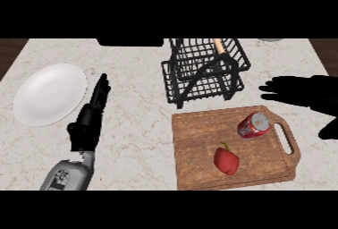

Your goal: Pick the can from the cutting board and place it in the tiered basket

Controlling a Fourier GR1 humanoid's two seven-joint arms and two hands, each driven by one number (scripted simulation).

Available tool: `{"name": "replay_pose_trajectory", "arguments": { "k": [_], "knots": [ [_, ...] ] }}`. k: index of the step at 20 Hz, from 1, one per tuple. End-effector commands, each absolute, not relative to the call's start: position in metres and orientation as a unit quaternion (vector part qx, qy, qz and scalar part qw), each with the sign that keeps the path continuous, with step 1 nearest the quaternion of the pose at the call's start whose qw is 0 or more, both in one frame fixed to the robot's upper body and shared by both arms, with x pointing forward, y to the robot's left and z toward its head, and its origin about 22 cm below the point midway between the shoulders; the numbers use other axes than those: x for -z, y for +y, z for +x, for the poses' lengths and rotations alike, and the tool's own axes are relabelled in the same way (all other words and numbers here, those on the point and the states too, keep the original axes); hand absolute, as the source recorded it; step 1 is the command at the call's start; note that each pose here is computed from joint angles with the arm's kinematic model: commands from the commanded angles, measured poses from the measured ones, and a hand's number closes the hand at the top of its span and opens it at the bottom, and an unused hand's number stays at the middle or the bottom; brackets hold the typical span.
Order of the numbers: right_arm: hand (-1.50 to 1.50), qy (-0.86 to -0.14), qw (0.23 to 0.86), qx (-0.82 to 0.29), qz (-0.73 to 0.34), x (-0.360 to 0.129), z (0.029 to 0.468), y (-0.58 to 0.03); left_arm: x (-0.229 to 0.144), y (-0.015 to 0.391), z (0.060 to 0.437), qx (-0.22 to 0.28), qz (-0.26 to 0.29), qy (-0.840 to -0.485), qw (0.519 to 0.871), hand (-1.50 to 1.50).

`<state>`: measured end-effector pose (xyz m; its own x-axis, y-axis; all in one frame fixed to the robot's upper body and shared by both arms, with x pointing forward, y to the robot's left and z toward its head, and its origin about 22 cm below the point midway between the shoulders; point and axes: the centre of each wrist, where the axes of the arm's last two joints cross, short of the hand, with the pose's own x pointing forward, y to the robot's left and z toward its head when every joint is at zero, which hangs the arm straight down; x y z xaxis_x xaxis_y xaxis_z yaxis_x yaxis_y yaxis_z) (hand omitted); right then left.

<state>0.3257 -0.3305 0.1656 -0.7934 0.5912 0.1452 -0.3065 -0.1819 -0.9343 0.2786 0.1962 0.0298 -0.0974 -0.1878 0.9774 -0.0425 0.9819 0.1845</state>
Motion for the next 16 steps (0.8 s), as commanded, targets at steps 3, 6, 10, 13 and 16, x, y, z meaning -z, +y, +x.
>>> {"name": "replay_pose_trajectory", "arguments": {
  "k": [3, 6, 10, 13, 16],
  "knots": [
    [-1.50, -0.557, 0.290, -0.777, -0.051, -0.161, 0.345, -0.328, -0.024, 0.192, 0.278, 0.060, 0.089, -0.737, 0.668, 0.00],
    [-1.50, -0.559, 0.285, -0.778, -0.044, -0.149, 0.345, -0.322, -0.037, 0.203, 0.284, 0.049, 0.084, -0.737, 0.669, 0.00],
    [-1.50, -0.556, 0.288, -0.779, -0.046, -0.131, 0.348, -0.318, -0.040, 0.210, 0.279, 0.052, 0.083, -0.745, 0.660, 0.00],
    [-1.50, -0.548, 0.289, -0.784, -0.037, -0.123, 0.343, -0.308, -0.033, 0.215, 0.275, 0.048, 0.092, -0.737, 0.668, 0.00],
    [-1.50, -0.552, 0.297, -0.778, -0.037, -0.132, 0.353, -0.314, -0.030, 0.197, 0.266, 0.048, 0.088, -0.741, 0.664, 0.00]
  ]
}}
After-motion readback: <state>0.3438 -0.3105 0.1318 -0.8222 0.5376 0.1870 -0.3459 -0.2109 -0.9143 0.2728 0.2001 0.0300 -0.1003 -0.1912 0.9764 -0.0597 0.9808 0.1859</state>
